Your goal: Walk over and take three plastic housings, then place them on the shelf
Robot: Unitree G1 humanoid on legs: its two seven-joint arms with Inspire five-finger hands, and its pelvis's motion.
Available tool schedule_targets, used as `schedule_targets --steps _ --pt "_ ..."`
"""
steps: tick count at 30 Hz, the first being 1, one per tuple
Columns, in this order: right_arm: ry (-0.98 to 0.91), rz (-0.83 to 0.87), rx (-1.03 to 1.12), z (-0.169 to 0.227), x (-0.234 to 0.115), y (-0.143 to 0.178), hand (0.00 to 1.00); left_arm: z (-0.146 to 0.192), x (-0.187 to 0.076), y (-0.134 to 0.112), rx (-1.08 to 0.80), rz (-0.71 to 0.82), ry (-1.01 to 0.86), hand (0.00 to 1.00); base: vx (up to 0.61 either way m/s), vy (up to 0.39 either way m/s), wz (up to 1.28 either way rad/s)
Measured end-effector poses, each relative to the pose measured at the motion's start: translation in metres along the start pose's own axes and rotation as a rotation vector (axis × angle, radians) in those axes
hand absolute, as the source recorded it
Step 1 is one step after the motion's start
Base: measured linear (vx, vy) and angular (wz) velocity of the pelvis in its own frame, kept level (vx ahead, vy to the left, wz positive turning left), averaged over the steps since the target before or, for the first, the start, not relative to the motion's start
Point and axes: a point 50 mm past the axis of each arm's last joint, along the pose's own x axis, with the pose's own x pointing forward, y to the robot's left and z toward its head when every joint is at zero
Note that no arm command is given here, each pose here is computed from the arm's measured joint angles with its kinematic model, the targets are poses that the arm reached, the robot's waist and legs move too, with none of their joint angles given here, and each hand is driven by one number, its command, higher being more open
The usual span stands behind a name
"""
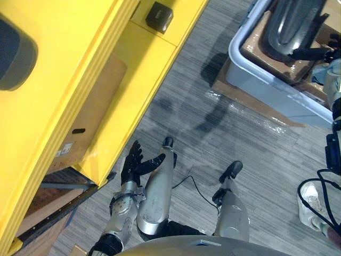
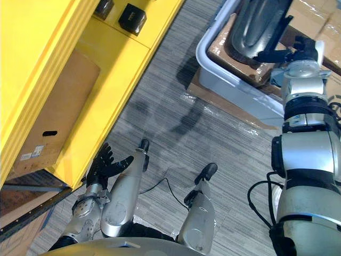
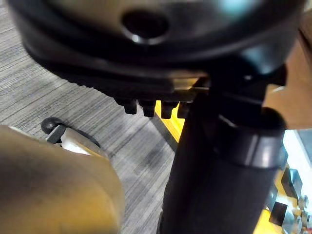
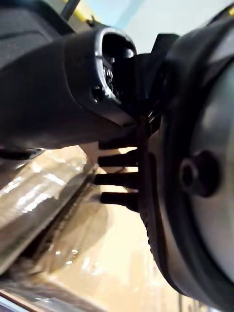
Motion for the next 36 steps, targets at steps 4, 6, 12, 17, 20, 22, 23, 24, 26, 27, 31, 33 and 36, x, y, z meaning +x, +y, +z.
schedule_targets --steps 4,6,12,17,20,22,23,24,26,27,31,33,36 --pt "0.074 -0.025 0.003 -0.012 0.002 -0.012 0.0 -0.01 -0.001 0.021 -0.013 0.075 0.052 1.0 -0.04 -0.012 0.08" --pt "0.114 -0.027 0.034 -0.019 0.003 -0.014 0.0 -0.021 -0.005 0.029 -0.004 0.11 0.102 1.0 0.0 -0.005 0.02" --pt "0.228 0.021 0.2 -0.048 0.003 -0.005 0.0 -0.032 -0.016 0.051 -0.22 0.189 0.16 1.0 -0.02 -0.014 0.06" --pt "0.396 -0.028 0.261 -0.099 -0.001 0.003 0.0 -0.011 -0.016 0.083 -0.254 0.314 0.042 1.0 -0.04 -0.023 0.14" --pt "0.446 -0.111 0.243 -0.121 -0.004 -0.003 0.0 0.008 -0.019 0.097 -0.262 0.359 -0.048 1.0 -0.03 -0.054 0.11" --pt "0.446 -0.145 0.23 -0.128 -0.005 -0.006 0.0 0.017 -0.022 0.101 -0.262 0.349 -0.093 1.0 -0.02 -0.06 0.06" --pt "0.422 -0.173 0.204 -0.133 -0.005 -0.009 0.0 0.027 -0.025 0.102 -0.26 0.325 -0.137 1.0 -0.02 -0.092 0.01" --pt "0.391 -0.201 0.177 -0.134 -0.005 -0.012 0.0 0.036 -0.027 0.1 -0.261 0.299 -0.175 1.0 -0.01 -0.106 -0.01" --pt "0.327 -0.238 0.162 -0.132 -0.004 -0.016 0.0 0.048 -0.027 0.095 -0.261 0.253 -0.229 1.0 0.0 -0.104 -0.01" --pt "0.219 -0.296 0.117 -0.121 -0.004 -0.022 0.0 0.062 -0.025 0.085 -0.265 0.186 -0.273 1.0 0.01 -0.105 0.02" --pt "-0.058 -0.417 -0.042 -0.096 -0.014 -0.03 0.0 0.089 -0.021 0.054 -0.282 -0.024 -0.325 1.0 0.07 -0.091 -0.05" --pt "-0.147 -0.432 -0.107 -0.088 -0.02 -0.024 0.0 0.094 -0.019 0.041 -0.31 -0.112 -0.315 1.0 0.13 -0.073 -0.12" --pt "-0.359 -0.42 -0.177 -0.067 -0.037 -0.001 0.0 0.098 -0.012 0.006 -0.445 -0.314 -0.242 1.0 0.14 -0.043 -0.16"
